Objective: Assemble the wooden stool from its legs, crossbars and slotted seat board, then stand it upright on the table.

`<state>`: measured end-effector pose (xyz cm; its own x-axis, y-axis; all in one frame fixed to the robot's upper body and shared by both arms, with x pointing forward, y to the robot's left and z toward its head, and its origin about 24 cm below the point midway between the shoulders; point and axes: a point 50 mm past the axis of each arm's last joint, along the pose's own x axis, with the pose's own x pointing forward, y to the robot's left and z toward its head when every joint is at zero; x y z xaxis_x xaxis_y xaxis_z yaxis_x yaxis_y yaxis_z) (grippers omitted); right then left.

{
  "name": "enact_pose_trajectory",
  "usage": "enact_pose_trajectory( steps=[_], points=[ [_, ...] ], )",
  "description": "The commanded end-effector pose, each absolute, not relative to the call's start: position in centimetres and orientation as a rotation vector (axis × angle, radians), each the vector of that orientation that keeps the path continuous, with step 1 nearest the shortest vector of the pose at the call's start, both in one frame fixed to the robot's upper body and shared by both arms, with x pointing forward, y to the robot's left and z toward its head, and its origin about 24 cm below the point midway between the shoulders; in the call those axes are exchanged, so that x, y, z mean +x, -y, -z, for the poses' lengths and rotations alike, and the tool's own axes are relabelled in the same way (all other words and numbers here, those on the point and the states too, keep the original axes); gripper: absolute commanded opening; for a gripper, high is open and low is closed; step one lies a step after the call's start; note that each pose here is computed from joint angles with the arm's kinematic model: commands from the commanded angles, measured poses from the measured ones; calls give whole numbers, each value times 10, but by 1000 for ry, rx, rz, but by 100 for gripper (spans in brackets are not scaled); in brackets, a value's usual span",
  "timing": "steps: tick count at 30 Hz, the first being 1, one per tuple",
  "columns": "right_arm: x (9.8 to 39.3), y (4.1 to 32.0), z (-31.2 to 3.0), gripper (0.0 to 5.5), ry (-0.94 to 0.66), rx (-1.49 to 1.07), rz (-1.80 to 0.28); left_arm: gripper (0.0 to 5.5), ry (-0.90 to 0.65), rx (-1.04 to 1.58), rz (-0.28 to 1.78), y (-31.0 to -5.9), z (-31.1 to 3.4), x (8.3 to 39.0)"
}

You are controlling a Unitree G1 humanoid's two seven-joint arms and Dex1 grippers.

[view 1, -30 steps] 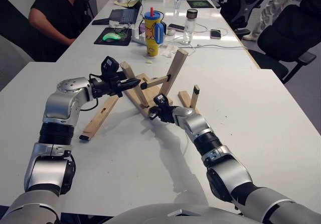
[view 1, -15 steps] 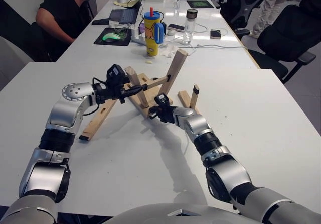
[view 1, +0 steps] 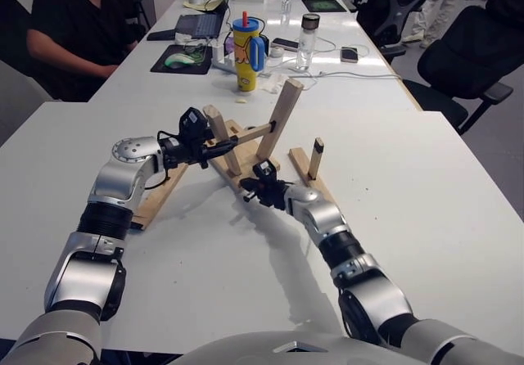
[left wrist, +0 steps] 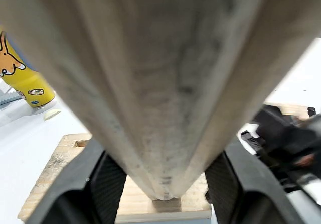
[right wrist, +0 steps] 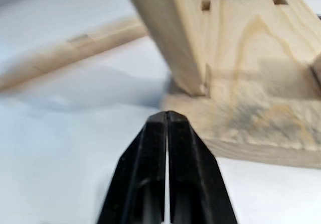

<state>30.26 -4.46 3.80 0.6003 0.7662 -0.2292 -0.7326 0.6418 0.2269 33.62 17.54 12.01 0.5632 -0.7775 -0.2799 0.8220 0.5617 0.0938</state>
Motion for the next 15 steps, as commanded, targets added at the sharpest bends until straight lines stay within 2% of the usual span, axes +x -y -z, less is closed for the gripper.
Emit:
enact_pose_trajectory(
  steps=[1, 5, 9, 11, 13, 15],
  points=[
    [307, 64, -97, 1, 21, 193, -829, 212, -634, 193, 931, -191, -36, 306],
    [316, 58, -146, 1, 239, 194, -812, 212, -624, 193, 935, -190, -38, 308],
    [334, 40, -143, 1, 209, 148, -775, 212, -618, 190, 945, -188, -39, 310],
    [342, 31, -118, 1, 81, 107, -736, 212, -616, 189, 948, -188, -39, 310],
    [338, 23, -59, 1, -262, -62, -753, 212, -616, 187, 949, -188, -39, 309],
    [323, 33, -14, 1, -520, -158, -748, 212, -614, 186, 954, -187, -39, 310]
  ],
)
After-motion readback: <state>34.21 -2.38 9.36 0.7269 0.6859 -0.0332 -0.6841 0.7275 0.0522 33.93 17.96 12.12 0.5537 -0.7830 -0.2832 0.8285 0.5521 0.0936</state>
